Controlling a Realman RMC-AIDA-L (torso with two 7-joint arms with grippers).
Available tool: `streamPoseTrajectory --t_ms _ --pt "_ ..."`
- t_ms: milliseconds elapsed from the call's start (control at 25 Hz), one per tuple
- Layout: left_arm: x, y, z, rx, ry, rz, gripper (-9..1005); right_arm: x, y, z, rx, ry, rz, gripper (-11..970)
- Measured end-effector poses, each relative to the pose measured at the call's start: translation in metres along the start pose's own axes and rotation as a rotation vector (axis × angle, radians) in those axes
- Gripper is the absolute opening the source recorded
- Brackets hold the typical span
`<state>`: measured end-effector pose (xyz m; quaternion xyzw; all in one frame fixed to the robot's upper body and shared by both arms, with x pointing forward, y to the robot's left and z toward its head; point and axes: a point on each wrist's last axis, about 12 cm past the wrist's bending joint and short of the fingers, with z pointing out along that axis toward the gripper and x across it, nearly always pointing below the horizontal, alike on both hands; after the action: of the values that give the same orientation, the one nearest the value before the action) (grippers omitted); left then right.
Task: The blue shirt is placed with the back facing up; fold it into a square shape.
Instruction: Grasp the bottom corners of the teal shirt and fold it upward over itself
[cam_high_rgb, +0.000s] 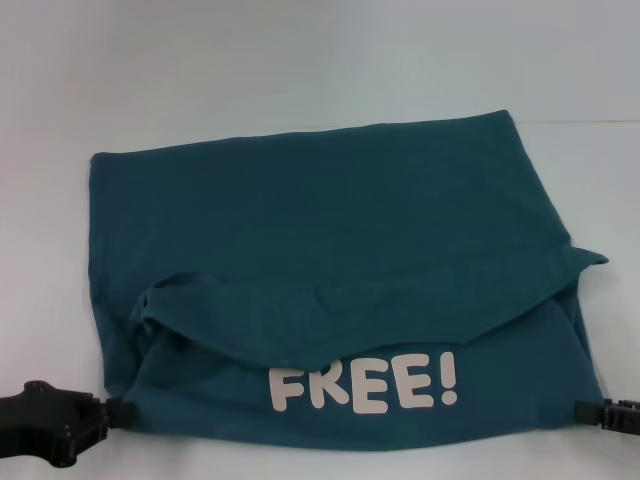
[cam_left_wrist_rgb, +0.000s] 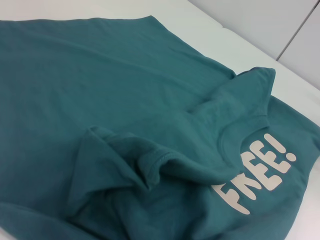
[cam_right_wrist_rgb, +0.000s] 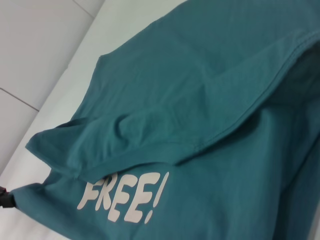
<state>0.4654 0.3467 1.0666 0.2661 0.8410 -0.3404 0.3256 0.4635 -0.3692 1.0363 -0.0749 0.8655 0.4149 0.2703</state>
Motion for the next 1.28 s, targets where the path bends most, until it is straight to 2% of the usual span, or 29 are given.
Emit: streamPoseTrajectory --t_ms 120,360,800,1040,1280 --pt "0.0 0.0 0.0 0.001 0.001 0.0 12 0.001 0.0 0.001 0.002 0.017 -0.001 484" --pt "-0.001 0.0 0.0 0.002 0.002 0.003 12 0.002 -0.001 0.001 0.007 0.018 -0.003 251" --pt "-0.001 0.0 0.0 0.002 0.0 0.004 11 0.006 -0.001 -0.002 0.004 0.013 -0.018 27" --pt "0.003 -0.001 -0.002 0.003 0.005 -0.01 11 0.013 0.001 -0.006 -0.013 0.007 -0.03 6" --pt "0.01 -0.003 -0.003 0.02 0.063 -0.033 11 0.025 0.005 -0.016 -0.052 -0.013 -0.051 6"
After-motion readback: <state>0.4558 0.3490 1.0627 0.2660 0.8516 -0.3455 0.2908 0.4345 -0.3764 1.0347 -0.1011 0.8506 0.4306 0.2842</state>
